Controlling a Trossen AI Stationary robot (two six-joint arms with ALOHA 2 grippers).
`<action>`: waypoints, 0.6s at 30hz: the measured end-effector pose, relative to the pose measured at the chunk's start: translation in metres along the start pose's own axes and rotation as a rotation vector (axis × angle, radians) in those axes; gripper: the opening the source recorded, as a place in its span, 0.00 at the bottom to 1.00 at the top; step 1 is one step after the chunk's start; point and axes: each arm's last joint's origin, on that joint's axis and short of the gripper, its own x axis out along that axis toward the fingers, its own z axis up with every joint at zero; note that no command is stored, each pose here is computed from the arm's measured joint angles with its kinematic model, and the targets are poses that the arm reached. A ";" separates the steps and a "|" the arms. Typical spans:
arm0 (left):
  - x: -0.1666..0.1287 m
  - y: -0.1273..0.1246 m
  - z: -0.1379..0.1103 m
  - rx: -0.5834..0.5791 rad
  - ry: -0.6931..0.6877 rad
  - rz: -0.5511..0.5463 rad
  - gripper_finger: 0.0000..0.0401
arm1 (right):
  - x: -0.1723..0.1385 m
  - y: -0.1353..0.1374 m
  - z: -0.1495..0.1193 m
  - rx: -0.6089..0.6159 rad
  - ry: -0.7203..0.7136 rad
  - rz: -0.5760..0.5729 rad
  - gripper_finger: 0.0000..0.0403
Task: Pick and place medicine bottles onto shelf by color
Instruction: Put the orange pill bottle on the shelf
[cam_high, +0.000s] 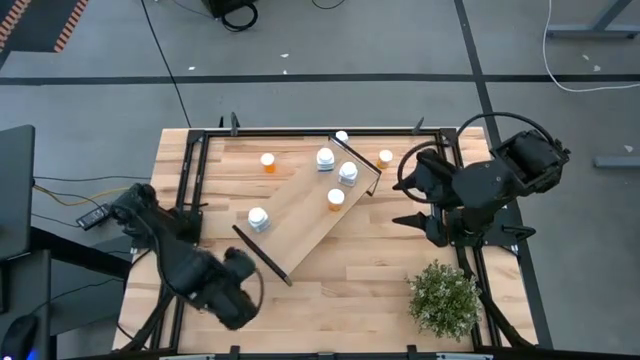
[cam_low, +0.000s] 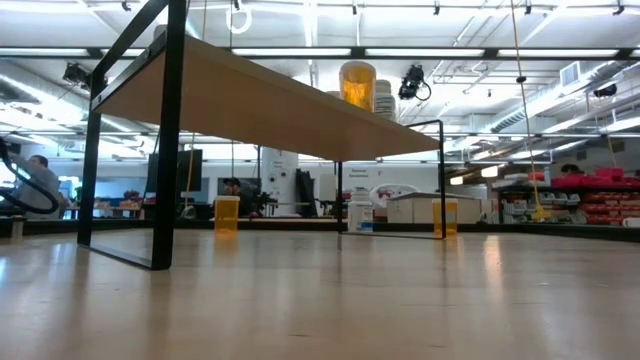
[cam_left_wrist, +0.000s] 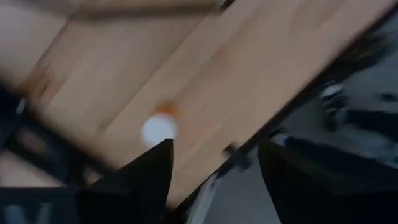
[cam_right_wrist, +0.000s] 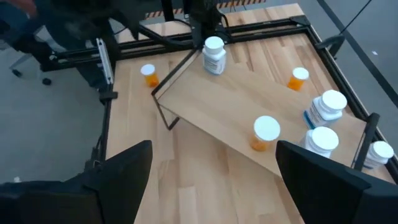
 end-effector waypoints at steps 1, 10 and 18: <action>0.010 0.004 -0.006 -0.017 0.027 0.042 0.64 | -0.001 0.001 0.000 0.002 -0.004 0.002 0.87; 0.064 0.029 -0.035 -0.227 0.102 0.198 0.81 | -0.004 0.012 0.000 0.011 -0.041 0.058 0.87; 0.113 0.026 -0.036 -0.252 0.110 0.092 0.84 | -0.006 0.017 -0.001 0.016 -0.044 0.084 0.87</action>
